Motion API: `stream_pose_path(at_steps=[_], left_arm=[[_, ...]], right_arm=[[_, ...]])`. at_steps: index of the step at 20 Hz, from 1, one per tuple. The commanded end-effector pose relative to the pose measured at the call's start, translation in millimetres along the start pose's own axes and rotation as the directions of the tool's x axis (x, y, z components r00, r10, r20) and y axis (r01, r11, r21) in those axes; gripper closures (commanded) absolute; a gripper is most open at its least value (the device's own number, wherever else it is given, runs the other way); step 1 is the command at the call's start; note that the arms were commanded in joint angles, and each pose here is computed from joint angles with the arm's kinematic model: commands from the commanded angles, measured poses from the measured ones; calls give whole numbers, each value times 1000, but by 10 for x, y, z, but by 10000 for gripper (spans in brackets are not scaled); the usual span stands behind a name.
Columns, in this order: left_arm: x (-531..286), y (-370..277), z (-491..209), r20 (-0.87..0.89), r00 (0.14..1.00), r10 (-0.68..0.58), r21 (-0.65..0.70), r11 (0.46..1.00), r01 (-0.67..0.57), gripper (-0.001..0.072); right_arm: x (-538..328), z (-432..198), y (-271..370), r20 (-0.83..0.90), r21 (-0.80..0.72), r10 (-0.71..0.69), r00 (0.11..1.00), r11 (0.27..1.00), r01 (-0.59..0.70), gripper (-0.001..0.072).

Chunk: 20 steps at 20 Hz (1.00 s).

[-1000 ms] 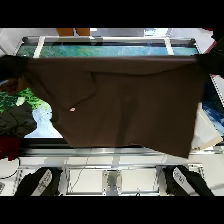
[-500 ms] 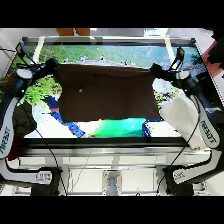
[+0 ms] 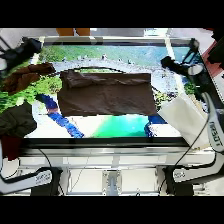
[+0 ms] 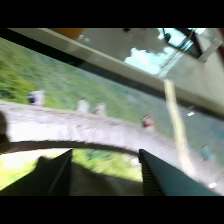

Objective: Fold the shirts.

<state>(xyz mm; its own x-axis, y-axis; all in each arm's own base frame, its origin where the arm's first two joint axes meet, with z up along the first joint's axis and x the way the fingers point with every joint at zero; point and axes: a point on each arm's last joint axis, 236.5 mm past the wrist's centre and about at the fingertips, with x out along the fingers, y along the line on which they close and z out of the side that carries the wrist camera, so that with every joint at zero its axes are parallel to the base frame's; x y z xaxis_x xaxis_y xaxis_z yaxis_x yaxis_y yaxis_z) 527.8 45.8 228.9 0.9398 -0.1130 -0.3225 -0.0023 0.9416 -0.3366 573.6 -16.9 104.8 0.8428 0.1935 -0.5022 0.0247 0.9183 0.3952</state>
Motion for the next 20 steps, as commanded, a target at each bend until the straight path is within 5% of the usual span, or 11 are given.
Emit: stream_pose_path(at_steps=[1, 5, 8, 15, 20], left_arm=[[-769, 525, -339, -154, 971, 184, 137, 977, -164, 307], [-1023, 943, -1598, -392, 894, 217, -103, 955, -277, 307], [-968, 704, -2922, -624, 782, -17, -335, 909, -248, 307], [-479, 575, -3489, -644, 728, -235, -487, 860, -154, 267], [-253, 501, -3604, -665, 718, -204, -425, 894, -139, 268]], right_arm=[[-677, -127, -403, -169, -98, -103, 980, 991, 88, 265], [-1040, -267, -559, -240, -89, -141, 961, 988, 122, 265], [-1125, -437, -418, -298, -58, -92, 950, 995, 78, 264], [-1118, -447, -196, -302, 6, 2, 953, 1000, 0, 264], [-1125, -446, -39, -302, 37, 68, 951, 998, -60, 263]])
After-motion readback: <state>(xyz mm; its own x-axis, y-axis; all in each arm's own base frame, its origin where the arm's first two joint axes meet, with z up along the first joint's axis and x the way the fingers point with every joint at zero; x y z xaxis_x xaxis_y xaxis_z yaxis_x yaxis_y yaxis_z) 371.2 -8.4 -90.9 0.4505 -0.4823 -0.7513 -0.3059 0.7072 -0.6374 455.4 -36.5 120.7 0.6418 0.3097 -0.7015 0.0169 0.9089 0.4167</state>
